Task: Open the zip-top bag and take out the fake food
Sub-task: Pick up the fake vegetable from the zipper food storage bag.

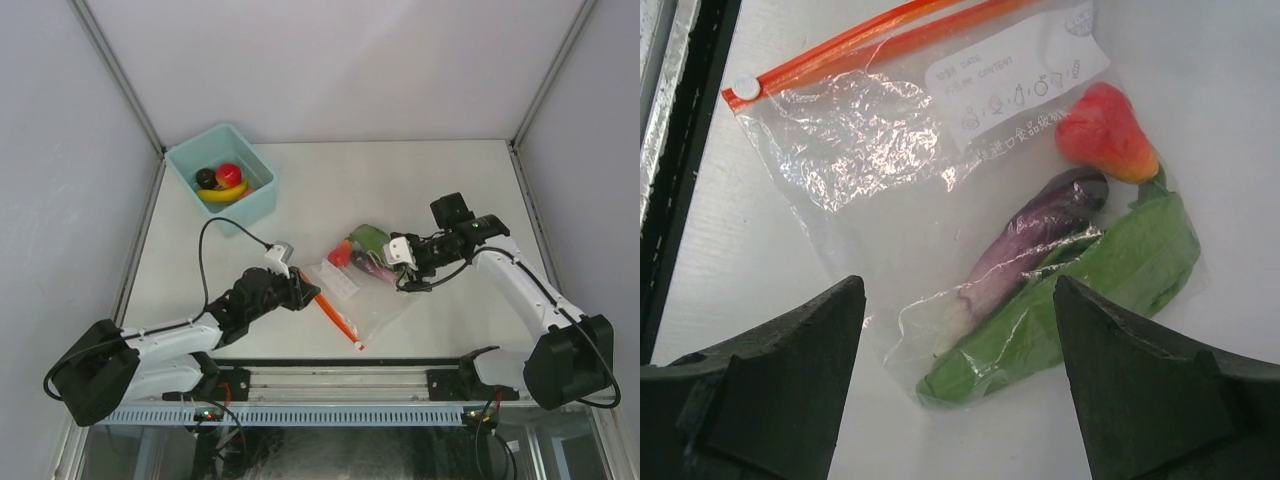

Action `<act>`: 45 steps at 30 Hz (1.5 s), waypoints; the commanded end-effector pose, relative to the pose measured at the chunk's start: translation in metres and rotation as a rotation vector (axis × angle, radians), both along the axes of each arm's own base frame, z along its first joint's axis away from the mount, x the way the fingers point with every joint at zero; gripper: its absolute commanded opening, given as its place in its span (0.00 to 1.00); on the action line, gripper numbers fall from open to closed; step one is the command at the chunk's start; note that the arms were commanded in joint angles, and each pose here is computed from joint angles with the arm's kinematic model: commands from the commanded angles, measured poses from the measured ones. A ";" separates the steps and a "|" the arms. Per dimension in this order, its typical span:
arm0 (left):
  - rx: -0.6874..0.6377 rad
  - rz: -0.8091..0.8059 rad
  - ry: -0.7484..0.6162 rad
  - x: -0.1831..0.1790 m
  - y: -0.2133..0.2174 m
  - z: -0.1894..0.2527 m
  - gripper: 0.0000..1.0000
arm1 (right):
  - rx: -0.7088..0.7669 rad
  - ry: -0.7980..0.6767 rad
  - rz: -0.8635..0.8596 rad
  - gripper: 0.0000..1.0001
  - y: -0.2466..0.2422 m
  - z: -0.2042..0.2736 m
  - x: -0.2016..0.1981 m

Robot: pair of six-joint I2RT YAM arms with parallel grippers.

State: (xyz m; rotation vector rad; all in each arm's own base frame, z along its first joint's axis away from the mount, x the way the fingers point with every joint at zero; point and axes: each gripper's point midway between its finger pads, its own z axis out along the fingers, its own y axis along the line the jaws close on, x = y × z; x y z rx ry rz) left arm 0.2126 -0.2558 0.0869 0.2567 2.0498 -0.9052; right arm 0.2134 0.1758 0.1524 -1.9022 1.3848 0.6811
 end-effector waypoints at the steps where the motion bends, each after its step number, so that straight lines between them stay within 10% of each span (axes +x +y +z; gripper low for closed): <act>1: -0.052 -0.009 -0.035 -0.003 -0.002 0.010 0.35 | -0.022 -0.090 0.082 0.77 -0.004 0.000 0.000; 22: -0.067 -0.014 -0.003 -0.010 0.000 -0.003 0.27 | -0.195 -0.133 0.132 0.74 -0.018 -0.021 0.034; 45: -0.056 -0.084 0.061 -0.022 -0.009 -0.025 0.17 | -0.481 -0.169 0.192 0.37 0.013 -0.074 0.083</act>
